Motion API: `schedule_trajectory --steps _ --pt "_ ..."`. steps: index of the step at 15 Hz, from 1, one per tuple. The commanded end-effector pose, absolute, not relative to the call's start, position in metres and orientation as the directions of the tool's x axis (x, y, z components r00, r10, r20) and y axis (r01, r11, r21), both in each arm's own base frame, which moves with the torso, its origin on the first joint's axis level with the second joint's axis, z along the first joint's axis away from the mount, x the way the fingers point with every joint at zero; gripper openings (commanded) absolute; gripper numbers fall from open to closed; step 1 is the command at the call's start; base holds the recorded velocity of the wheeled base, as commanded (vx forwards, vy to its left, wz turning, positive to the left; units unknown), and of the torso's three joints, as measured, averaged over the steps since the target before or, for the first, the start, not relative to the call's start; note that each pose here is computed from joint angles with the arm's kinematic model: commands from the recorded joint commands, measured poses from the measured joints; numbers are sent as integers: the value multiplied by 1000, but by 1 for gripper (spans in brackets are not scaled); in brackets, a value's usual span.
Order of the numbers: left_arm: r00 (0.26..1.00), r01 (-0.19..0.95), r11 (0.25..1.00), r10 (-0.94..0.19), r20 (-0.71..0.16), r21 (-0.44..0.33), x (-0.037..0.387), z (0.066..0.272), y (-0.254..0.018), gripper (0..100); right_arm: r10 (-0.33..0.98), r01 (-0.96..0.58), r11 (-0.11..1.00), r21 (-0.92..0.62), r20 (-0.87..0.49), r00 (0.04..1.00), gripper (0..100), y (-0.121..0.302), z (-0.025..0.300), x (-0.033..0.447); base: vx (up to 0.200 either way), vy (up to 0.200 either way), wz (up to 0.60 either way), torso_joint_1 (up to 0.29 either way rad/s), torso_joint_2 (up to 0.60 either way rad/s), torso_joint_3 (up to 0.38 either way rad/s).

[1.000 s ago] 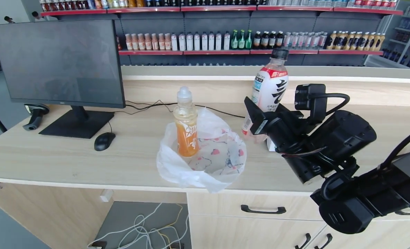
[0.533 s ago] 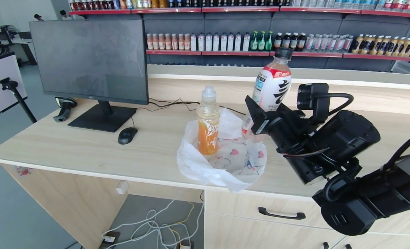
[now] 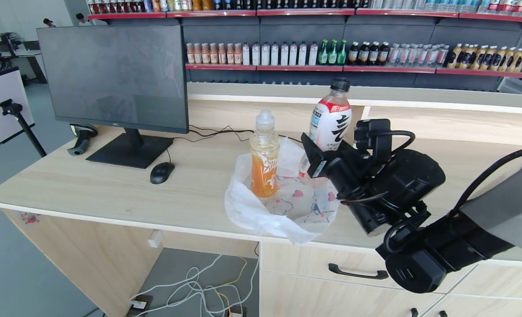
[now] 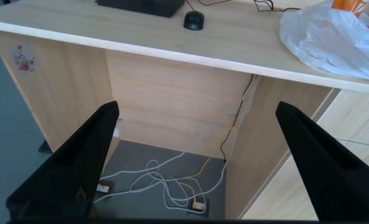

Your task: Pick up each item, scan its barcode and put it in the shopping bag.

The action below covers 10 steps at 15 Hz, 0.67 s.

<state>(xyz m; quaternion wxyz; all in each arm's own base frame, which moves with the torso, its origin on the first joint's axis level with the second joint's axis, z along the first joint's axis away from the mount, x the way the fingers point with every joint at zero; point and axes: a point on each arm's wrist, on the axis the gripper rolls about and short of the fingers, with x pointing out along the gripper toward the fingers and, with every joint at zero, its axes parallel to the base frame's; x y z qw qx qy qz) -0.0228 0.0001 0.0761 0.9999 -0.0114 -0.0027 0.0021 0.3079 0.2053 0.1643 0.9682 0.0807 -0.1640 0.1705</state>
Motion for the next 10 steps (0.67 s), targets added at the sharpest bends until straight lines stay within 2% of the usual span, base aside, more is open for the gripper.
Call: schedule_trajectory --steps 1,10 --pt "1000 -4 1000 5 6 -23 -23 76 0 100 320 -362 928 90 306 897 0 217 142 320 0 0 0 0 0 0" --pt "1000 -4 1000 5 9 -17 -23 77 0 100 298 -329 941 80 267 917 0 216 117 340 0 0 0 0 0 0"
